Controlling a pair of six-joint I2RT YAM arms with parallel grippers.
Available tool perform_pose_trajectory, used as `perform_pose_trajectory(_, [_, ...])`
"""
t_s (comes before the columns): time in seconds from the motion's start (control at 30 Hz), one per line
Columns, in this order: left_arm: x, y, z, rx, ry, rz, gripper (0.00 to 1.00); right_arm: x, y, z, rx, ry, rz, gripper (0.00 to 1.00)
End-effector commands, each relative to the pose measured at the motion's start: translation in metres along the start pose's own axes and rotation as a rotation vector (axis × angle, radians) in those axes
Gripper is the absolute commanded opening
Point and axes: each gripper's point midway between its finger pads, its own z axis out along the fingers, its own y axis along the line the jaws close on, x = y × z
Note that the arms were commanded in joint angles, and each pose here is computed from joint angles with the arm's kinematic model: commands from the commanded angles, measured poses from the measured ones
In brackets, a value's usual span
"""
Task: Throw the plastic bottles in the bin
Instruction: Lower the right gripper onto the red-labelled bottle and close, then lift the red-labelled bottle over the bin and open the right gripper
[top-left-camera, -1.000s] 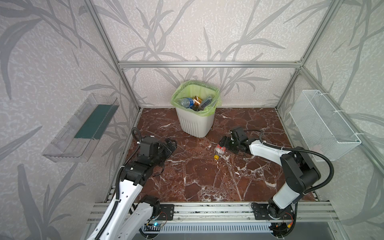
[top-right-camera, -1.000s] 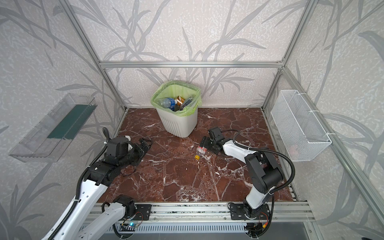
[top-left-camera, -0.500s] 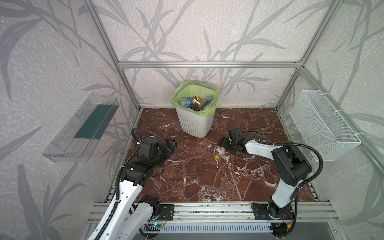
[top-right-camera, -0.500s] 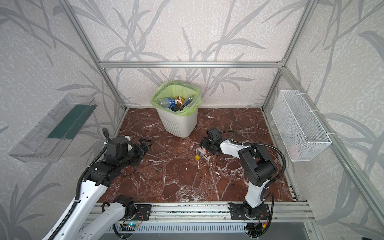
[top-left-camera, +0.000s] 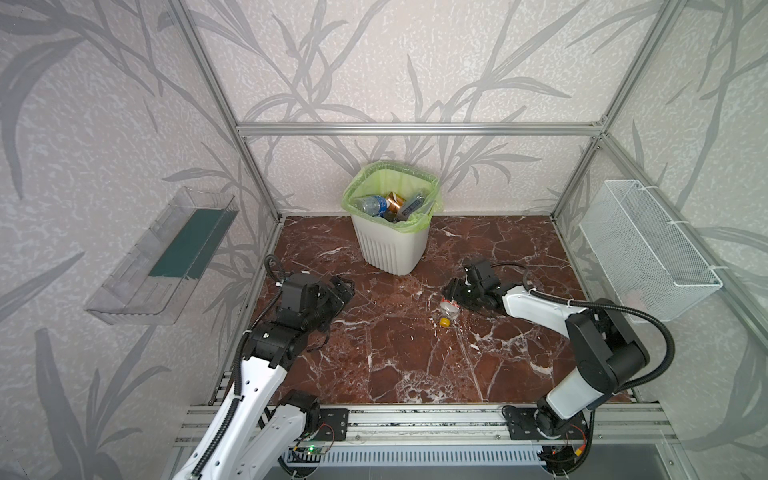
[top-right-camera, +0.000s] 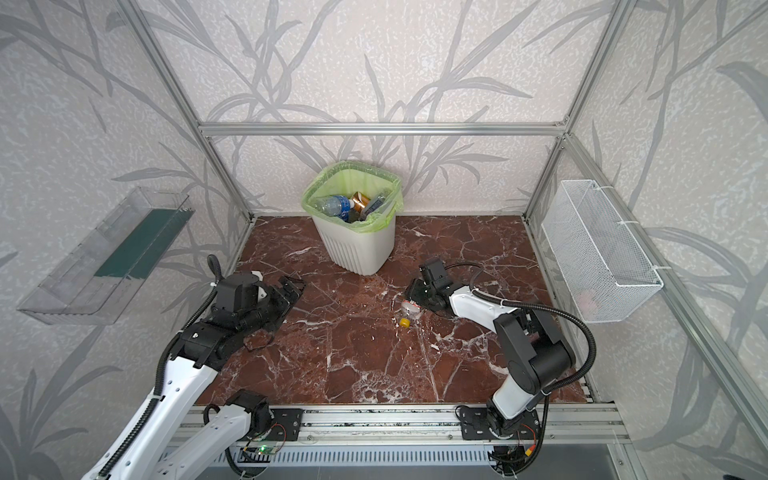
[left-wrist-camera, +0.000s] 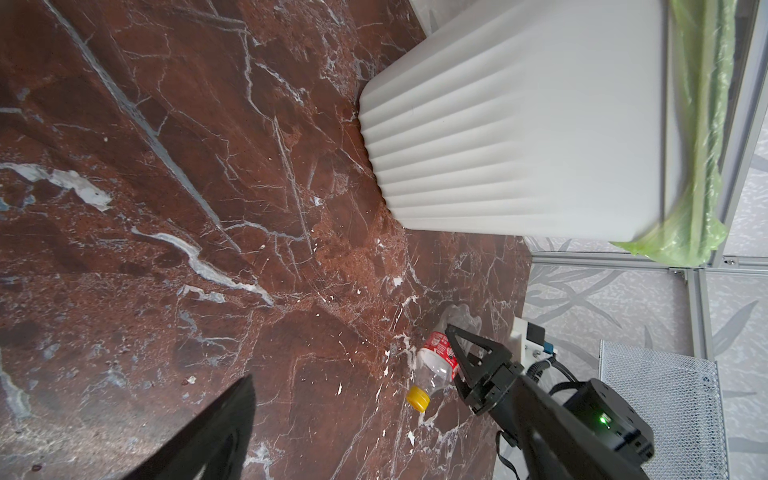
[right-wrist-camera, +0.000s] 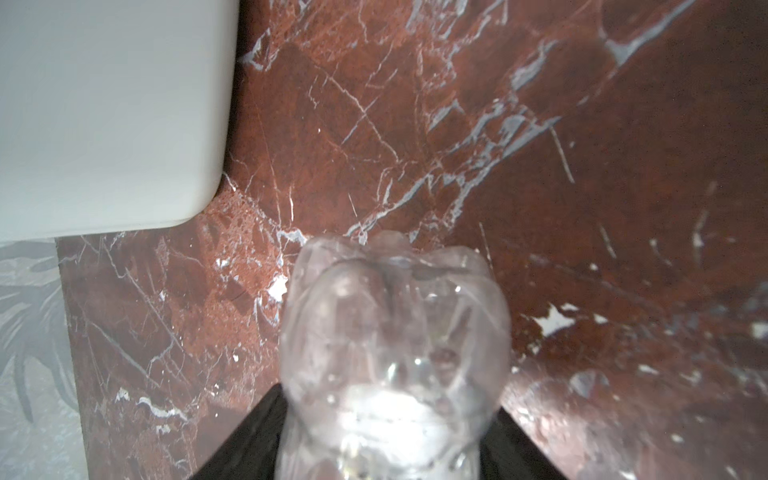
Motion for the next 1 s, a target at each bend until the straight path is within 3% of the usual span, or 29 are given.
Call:
perform_pose_trajectory(0.0, [0.001, 0.004, 0.005, -0.007, 0.006, -0.011, 0.95, 0.012, -0.012, -0.015, 0.019, 0.019, -0.025, 0.66])
perform_pose_trajectory(0.23, [0.003, 0.007, 0.013, -0.021, 0.022, -0.012, 0.95, 0.021, -0.006, -0.050, -0.045, 0.003, -0.043, 0.65])
perform_pose_trajectory(0.4, [0.004, 0.006, 0.016, -0.027, 0.034, -0.016, 0.95, -0.010, 0.030, -0.101, -0.142, -0.127, -0.084, 0.65])
perform_pose_trajectory(0.5, [0.001, 0.002, 0.016, -0.022, 0.029, -0.021, 0.95, -0.049, 0.082, -0.151, -0.246, -0.238, -0.133, 0.65])
perform_pose_trajectory(0.63, [-0.006, -0.015, 0.010, 0.006, 0.020, -0.033, 0.95, -0.127, 0.212, -0.237, -0.481, -0.367, -0.223, 0.67])
perform_pose_trajectory(0.7, [-0.012, -0.024, 0.007, 0.010, 0.014, -0.032, 0.95, -0.163, 0.262, -0.266, -0.501, -0.421, -0.266, 0.75])
perform_pose_trajectory(0.8, [-0.014, -0.029, 0.007, 0.006, 0.023, -0.038, 0.95, -0.189, 0.268, -0.236, -0.407, -0.315, -0.231, 0.86])
perform_pose_trajectory(0.97, [-0.014, -0.018, 0.008, -0.017, 0.009, -0.023, 0.95, -0.169, 0.237, -0.234, -0.283, -0.224, -0.236, 0.96])
